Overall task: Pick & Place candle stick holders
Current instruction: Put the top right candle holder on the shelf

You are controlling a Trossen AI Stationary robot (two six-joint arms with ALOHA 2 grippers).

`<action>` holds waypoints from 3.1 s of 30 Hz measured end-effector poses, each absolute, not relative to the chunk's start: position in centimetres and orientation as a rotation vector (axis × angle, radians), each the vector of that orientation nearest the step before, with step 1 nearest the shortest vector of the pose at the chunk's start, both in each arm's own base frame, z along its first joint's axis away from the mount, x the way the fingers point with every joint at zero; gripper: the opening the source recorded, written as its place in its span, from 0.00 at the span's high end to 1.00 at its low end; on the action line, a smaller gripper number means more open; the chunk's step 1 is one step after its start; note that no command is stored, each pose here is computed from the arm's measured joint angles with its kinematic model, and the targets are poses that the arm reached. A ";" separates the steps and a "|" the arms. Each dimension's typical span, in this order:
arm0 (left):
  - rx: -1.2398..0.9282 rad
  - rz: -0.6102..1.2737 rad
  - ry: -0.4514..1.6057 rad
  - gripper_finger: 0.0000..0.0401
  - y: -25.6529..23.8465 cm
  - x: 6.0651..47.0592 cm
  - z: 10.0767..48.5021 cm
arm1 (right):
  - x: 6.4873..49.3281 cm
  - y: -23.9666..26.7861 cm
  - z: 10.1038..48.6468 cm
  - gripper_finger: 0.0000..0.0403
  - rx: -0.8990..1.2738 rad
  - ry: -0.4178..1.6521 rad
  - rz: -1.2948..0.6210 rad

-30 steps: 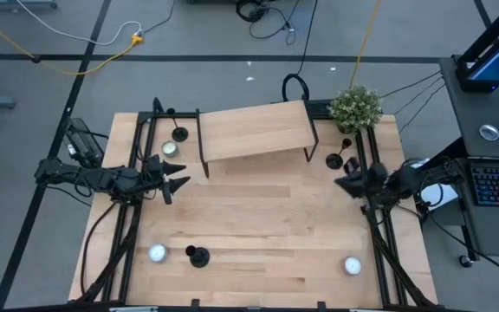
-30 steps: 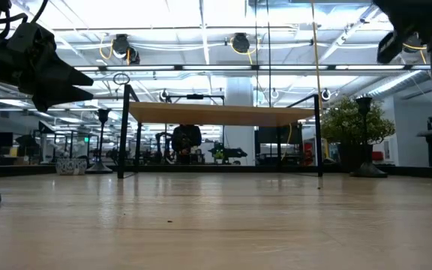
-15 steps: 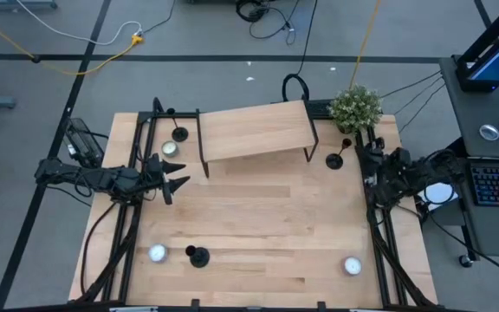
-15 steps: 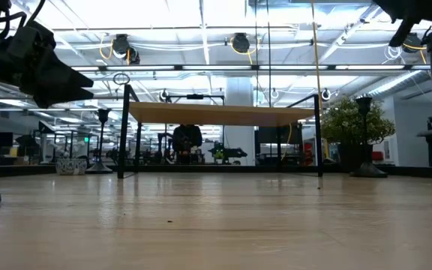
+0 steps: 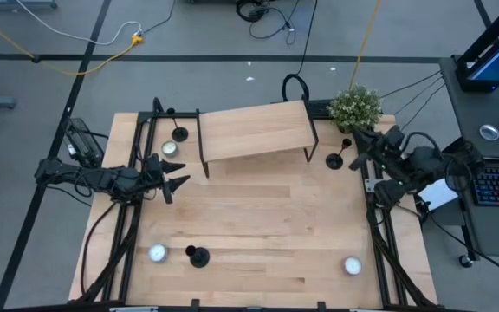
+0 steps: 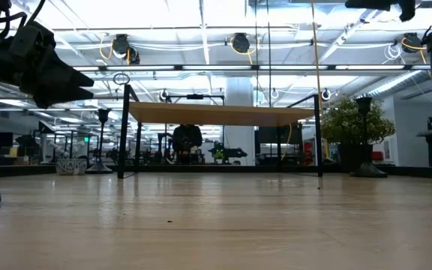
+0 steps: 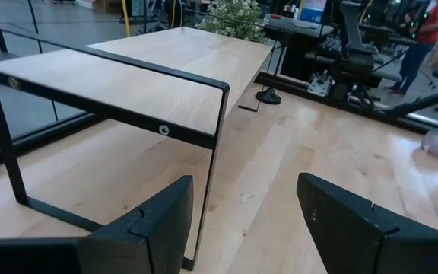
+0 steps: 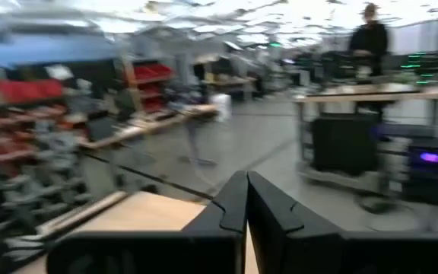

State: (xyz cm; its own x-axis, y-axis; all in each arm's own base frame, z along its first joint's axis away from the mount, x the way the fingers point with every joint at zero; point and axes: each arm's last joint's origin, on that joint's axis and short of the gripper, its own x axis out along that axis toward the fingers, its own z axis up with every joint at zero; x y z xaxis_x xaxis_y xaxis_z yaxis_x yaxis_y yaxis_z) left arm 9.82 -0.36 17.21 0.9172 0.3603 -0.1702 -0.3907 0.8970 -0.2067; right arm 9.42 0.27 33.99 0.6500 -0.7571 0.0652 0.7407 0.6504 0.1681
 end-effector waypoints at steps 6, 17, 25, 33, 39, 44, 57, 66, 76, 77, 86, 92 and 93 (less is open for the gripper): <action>-0.336 0.391 0.087 0.39 -0.4 9.9 17.5 | 10.8 0.7 36.4 1.00 0.132 -0.123 -0.895; -0.313 0.382 0.049 0.39 -0.4 9.9 17.9 | 12.4 1.1 36.7 1.00 0.209 -0.145 -1.005; -0.311 0.382 0.049 0.39 -0.4 9.9 17.9 | 14.9 1.5 36.3 1.00 0.211 -0.126 -0.733; -0.320 0.382 0.047 0.39 -0.4 9.9 17.9 | 16.8 0.2 35.8 1.00 0.216 -0.106 -0.611; -0.322 0.382 0.044 0.39 -0.4 9.9 17.9 | 17.9 -1.5 35.4 1.00 0.236 -0.069 -0.542; -0.323 0.381 0.043 0.39 -0.4 9.9 18.0 | 18.4 -3.3 37.0 1.00 0.225 0.047 -0.566; -0.323 0.381 0.042 0.39 -0.4 9.9 18.0 | 16.1 -6.7 40.8 1.00 0.377 0.439 -0.862; -0.322 0.381 0.043 0.39 -0.4 9.9 18.0 | 14.0 -7.3 39.2 0.99 0.573 0.641 -0.964; -0.321 0.382 0.044 0.39 -0.4 9.9 17.9 | 12.6 -7.7 38.4 0.77 0.647 0.773 -1.009; -0.321 0.382 0.044 0.39 -0.4 9.9 17.9 | 12.4 -7.8 38.3 0.74 0.663 0.779 -1.026; -0.321 0.382 0.044 0.39 -0.4 9.9 17.9 | 11.8 -9.3 37.1 0.57 0.779 0.881 -1.187; -0.321 0.382 0.043 0.39 -0.4 9.9 18.0 | 12.8 -10.9 35.8 0.56 0.861 1.006 -1.183; -0.321 0.382 0.043 0.39 -0.4 9.9 17.9 | 12.9 -11.1 35.5 0.57 0.863 1.030 -1.190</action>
State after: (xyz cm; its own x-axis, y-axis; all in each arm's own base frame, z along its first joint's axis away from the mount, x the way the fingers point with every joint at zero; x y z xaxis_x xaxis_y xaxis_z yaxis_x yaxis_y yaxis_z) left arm 9.94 -0.38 17.95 0.9277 0.3592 -0.1017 -0.3729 0.8780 -0.3001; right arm 12.87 -11.08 35.54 0.0605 -0.3094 -0.9490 0.9836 0.1803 0.0040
